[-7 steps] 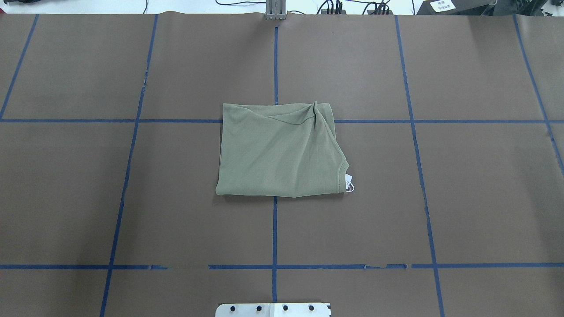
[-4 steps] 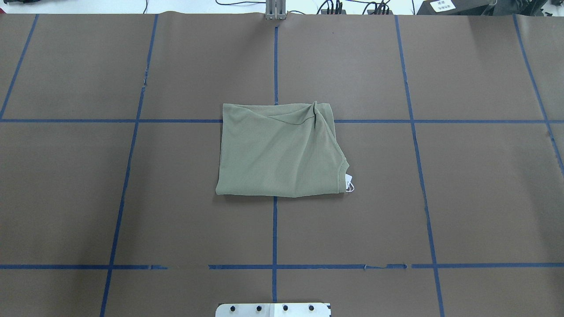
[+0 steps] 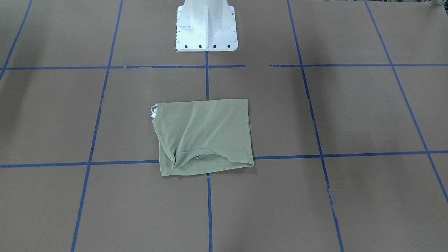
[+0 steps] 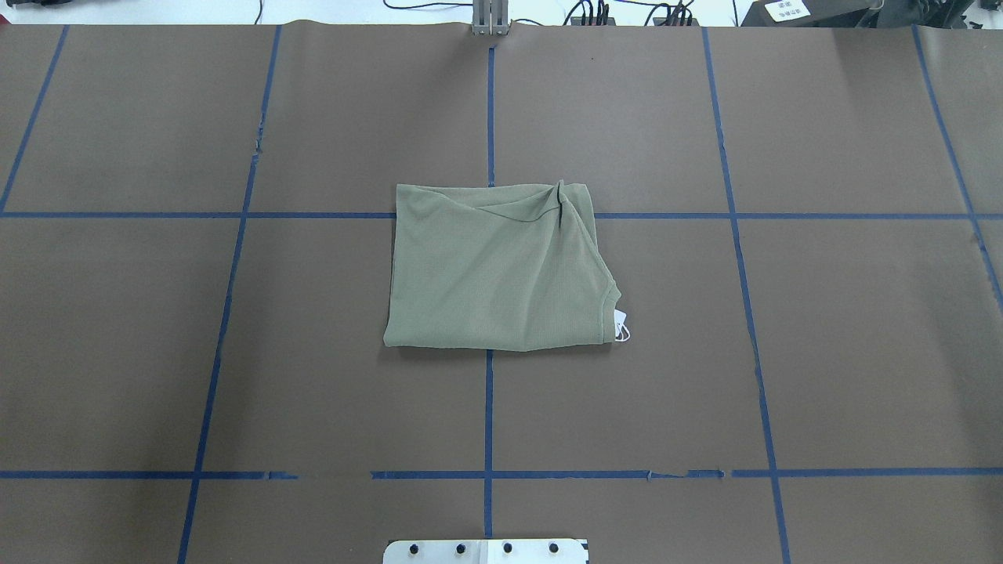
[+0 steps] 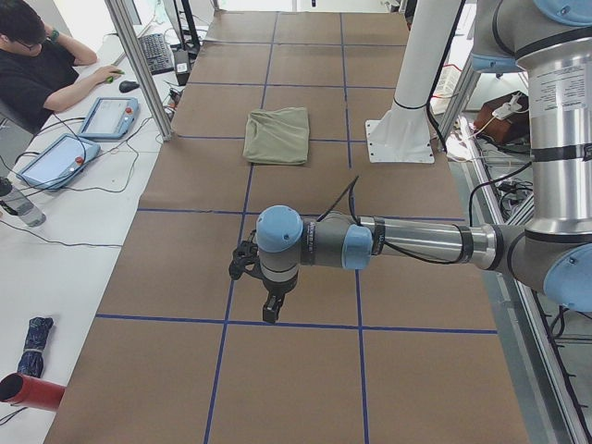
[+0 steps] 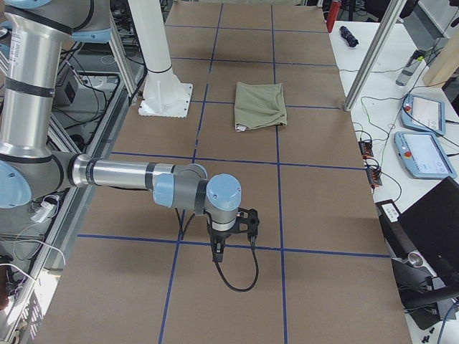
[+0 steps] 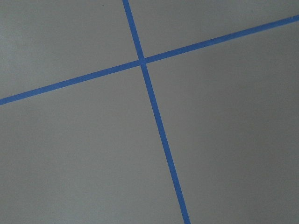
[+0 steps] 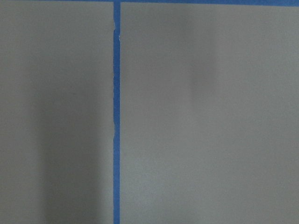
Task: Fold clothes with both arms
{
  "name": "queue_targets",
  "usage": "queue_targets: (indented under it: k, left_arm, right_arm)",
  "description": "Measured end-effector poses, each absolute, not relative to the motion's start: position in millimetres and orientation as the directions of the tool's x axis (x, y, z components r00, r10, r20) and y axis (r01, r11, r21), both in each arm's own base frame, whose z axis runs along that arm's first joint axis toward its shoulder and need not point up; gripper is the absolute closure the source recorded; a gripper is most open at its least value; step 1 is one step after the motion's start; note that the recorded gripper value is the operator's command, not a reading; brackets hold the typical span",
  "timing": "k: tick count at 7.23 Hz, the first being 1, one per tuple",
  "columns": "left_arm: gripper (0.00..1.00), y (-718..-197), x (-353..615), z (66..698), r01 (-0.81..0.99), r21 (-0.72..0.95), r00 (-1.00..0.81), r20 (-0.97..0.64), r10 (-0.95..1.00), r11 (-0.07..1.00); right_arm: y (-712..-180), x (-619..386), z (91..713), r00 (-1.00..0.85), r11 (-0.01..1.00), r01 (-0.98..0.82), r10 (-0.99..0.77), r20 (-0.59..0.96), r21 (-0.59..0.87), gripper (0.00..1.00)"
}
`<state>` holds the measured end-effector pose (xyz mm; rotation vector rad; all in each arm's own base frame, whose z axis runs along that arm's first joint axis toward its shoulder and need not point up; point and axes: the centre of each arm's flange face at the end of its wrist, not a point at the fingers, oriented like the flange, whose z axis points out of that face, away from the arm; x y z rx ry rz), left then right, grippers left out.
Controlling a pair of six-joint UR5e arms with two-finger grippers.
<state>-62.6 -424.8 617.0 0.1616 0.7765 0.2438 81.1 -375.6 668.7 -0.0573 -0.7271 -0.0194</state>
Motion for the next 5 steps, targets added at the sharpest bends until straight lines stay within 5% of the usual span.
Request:
queue_targets:
  k: [5]
  left_arm:
    - [0.0,-421.7,-62.8,620.3,-0.156,0.224,0.688,-0.674,0.268,0.962]
  right_arm:
    - [-377.4,81.1,665.6,0.747,0.999,0.038,-0.006,0.664,-0.033,0.0]
